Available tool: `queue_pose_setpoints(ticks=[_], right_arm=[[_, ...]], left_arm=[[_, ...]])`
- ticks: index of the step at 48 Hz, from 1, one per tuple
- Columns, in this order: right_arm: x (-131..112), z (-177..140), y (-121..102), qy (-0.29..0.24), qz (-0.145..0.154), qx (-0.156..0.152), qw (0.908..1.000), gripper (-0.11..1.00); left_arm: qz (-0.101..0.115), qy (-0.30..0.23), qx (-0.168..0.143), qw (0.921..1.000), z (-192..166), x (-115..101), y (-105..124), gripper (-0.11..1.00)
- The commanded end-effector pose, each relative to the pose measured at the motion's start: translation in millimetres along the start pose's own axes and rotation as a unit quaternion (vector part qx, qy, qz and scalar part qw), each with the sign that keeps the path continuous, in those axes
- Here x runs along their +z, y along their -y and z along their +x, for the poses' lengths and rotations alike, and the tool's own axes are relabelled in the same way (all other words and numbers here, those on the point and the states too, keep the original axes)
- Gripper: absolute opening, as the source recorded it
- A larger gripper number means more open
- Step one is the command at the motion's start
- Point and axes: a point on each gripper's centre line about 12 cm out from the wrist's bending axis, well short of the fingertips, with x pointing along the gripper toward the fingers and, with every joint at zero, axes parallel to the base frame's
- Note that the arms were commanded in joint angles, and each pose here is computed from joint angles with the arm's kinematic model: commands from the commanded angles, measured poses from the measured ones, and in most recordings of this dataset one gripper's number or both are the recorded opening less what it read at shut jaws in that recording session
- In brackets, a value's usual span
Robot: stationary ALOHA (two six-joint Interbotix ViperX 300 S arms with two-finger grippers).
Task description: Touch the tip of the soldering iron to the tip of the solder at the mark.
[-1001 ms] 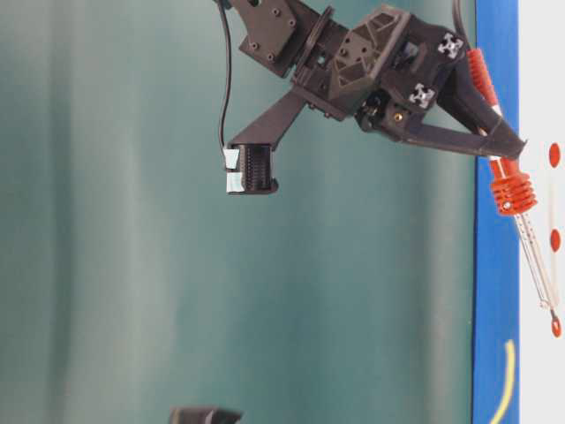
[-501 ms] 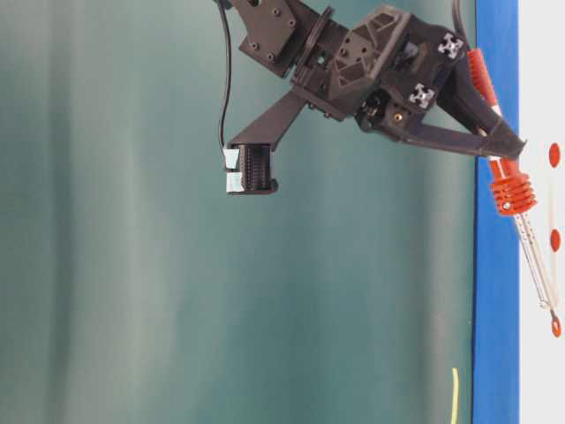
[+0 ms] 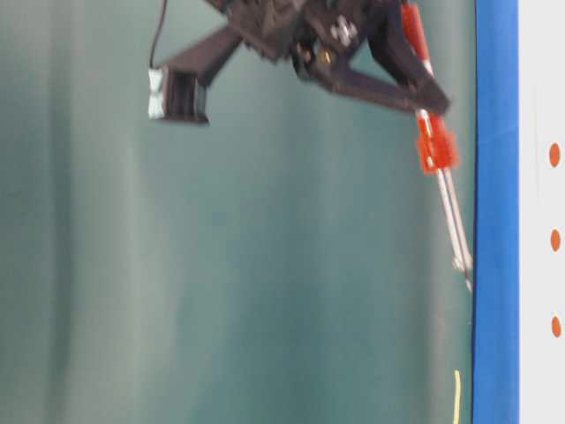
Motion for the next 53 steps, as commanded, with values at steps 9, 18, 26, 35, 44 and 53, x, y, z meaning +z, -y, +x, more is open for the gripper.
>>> queue_pose_setpoints(ticks=[9, 18, 26, 35, 44, 53], right_arm=[[2.1, -18.2, 1.2, 0.032, 0.0, 0.001, 0.9995, 0.07], [0.6, -19.8, 2.3, 0.032, 0.001, 0.0, 0.9995, 0.07], [-4.0, -23.9, 3.2, 0.032, 0.001, -0.001, 0.9995, 0.07], [-7.8, -28.6, 6.3, 0.034, 0.004, -0.004, 0.9994, 0.07], [-11.0, -30.3, 8.1, 0.034, -0.002, -0.008, 0.9994, 0.07], [-12.5, -31.3, 8.3, 0.034, -0.005, -0.009, 0.9994, 0.07]], left_arm=[[0.001, 0.003, -0.002, 1.0, 5.5, 9.0, 4.0, 0.03], [0.001, -0.008, 0.0, 1.0, 19.8, 17.8, 8.3, 0.03], [0.007, -0.019, 0.0, 0.9998, 43.0, 34.6, 18.5, 0.03], [0.008, -0.05, 0.009, 0.9987, 83.9, 42.2, 23.7, 0.03], [0.009, -0.068, 0.016, 0.9975, 114.2, 48.6, 26.7, 0.03], [0.004, -0.076, 0.024, 0.9968, 120.7, 48.0, 21.7, 0.03]])
